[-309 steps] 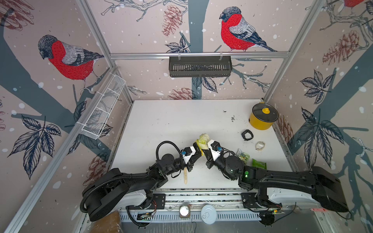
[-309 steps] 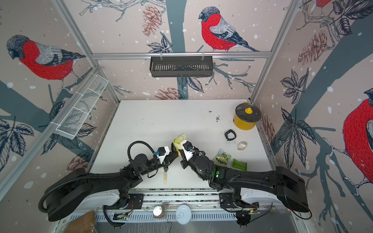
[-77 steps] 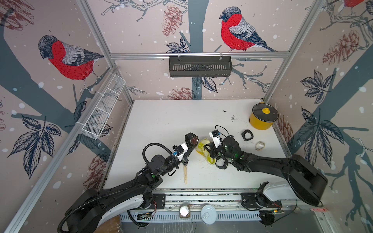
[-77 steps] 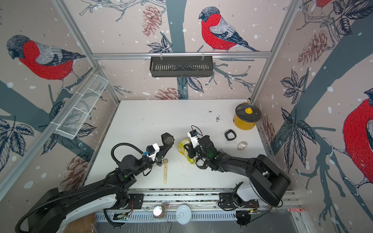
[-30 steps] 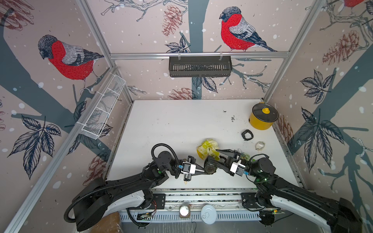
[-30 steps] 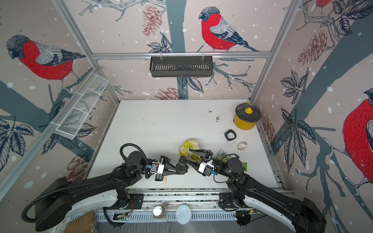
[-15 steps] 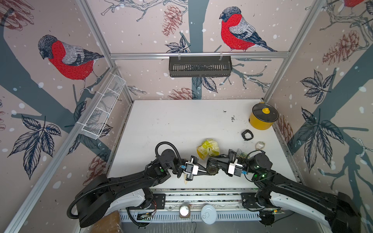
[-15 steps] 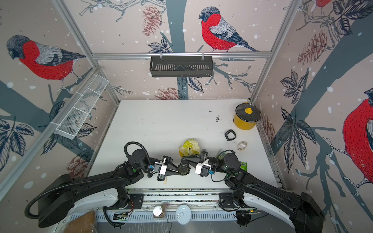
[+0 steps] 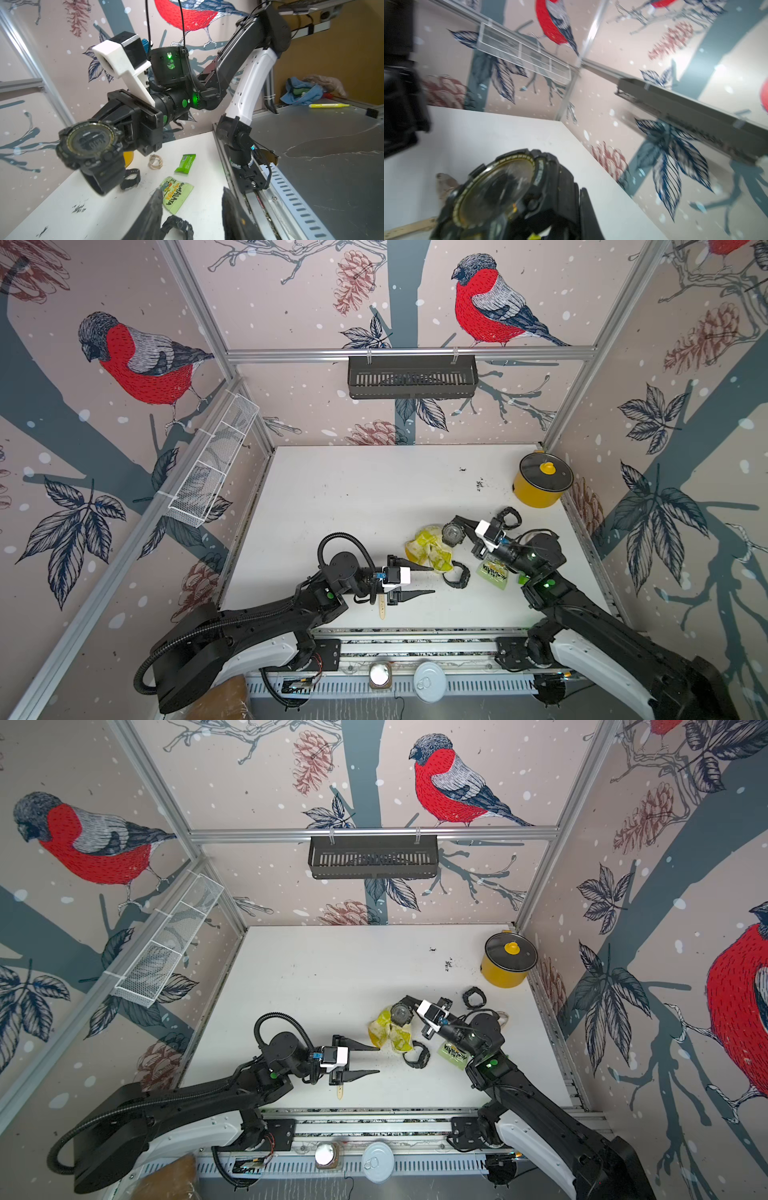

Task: Wipe the watch dial
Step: Place the watch at the center of the board.

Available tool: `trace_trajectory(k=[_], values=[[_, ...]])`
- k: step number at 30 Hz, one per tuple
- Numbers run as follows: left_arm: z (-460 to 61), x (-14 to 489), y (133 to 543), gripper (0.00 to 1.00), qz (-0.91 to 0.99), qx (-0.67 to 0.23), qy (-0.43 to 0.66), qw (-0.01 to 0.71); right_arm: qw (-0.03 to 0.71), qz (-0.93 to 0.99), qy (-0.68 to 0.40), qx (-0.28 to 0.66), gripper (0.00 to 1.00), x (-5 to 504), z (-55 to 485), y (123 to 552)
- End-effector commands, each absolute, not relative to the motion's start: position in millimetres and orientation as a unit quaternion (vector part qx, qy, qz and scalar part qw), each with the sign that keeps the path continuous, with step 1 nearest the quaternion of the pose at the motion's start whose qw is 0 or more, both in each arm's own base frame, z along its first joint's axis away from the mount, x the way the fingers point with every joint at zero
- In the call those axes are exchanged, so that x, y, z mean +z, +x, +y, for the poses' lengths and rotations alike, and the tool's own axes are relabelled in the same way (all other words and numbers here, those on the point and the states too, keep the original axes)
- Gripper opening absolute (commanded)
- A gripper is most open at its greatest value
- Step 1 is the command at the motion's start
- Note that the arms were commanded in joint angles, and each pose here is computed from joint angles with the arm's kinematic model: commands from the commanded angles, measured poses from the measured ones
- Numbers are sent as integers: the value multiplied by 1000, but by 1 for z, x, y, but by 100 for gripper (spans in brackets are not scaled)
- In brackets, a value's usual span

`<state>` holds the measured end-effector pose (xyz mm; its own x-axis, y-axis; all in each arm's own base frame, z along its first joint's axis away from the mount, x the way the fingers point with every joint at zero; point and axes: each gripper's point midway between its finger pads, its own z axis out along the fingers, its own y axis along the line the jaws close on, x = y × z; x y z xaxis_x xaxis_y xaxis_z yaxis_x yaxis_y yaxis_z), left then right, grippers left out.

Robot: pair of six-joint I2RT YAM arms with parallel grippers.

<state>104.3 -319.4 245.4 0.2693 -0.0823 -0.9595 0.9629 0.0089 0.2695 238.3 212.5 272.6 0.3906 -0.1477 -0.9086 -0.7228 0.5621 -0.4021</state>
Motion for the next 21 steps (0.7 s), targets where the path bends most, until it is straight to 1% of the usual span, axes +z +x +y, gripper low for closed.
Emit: trace_trajectory(k=[1,3,6,10,13,17,21], values=[[-315,241,124,49,443,-412,516,607,708,613,-305,175,1,264,170,286],[-313,236,132,49,464,-395,506,610,680,676,-247,142,1,246,139,316],[-307,226,147,49,502,-367,486,614,612,766,-171,97,1,208,102,356],[-302,208,164,49,549,-334,466,608,491,863,-102,63,1,147,77,396],[-300,193,177,49,586,-306,454,597,426,899,-99,36,1,112,72,415],[-298,182,184,50,604,-285,456,588,372,922,-103,-25,1,75,60,435],[-298,180,183,50,601,-284,459,589,300,945,-116,-56,2,41,52,439]])
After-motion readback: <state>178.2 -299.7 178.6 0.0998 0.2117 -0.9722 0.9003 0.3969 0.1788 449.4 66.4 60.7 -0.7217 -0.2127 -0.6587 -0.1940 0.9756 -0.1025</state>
